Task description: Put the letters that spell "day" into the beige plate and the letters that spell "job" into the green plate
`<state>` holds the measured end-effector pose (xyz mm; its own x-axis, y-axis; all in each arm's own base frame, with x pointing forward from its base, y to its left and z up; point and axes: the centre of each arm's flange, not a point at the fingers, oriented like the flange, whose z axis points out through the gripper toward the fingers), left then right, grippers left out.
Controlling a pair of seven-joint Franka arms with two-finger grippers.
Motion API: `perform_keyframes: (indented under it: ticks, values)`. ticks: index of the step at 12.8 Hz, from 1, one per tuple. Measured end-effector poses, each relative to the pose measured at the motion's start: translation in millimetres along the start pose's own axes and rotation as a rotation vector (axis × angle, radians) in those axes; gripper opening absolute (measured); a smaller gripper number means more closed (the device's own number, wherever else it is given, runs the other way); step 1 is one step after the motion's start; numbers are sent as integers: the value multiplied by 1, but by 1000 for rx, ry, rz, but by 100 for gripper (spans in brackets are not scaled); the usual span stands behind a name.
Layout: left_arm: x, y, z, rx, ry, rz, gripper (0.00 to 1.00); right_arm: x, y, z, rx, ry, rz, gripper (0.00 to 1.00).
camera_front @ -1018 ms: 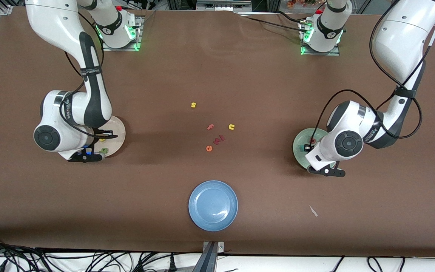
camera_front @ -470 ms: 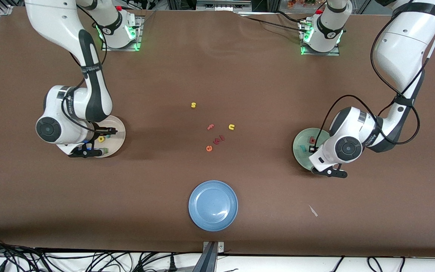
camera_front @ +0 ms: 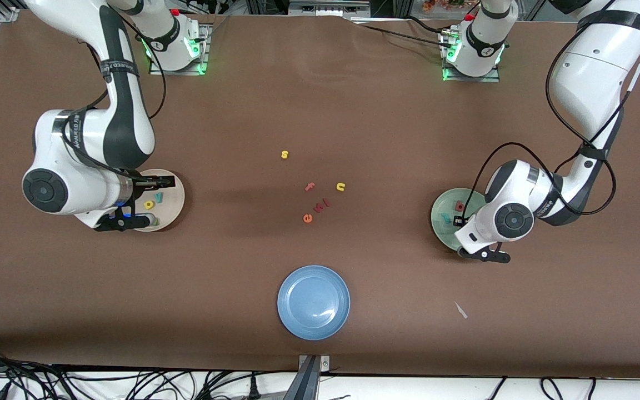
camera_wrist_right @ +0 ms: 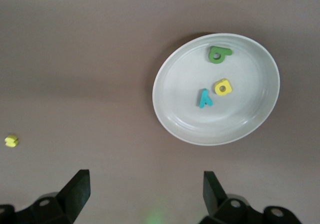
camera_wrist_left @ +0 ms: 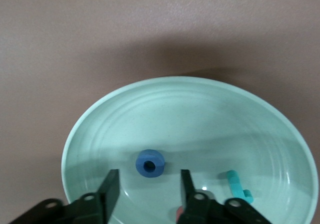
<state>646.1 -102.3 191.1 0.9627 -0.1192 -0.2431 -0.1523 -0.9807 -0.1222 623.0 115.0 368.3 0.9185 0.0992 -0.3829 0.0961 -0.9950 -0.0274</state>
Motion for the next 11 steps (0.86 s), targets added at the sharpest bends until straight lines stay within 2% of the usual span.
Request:
perform_keyframes:
  ticks: [3,5,8,10,11]
  values:
    - [4,-1,-23,0,39,-5,97,-6,-7,-23,0,-9,-15,100]
    - [3,-1,-62,9,98,-7,100,-9,-10,-39,8,17,-35,100]
    - [-11,-2,-127,38,173,-17,100,-19,-9,-62,-54,72,-129,100]
    - [-30,0,-173,12,171,-49,100,-40,1,-91,-70,135,-152,100]
    - [-41,-1,-197,-7,168,-69,100,-54,6,-110,-70,195,-150,100]
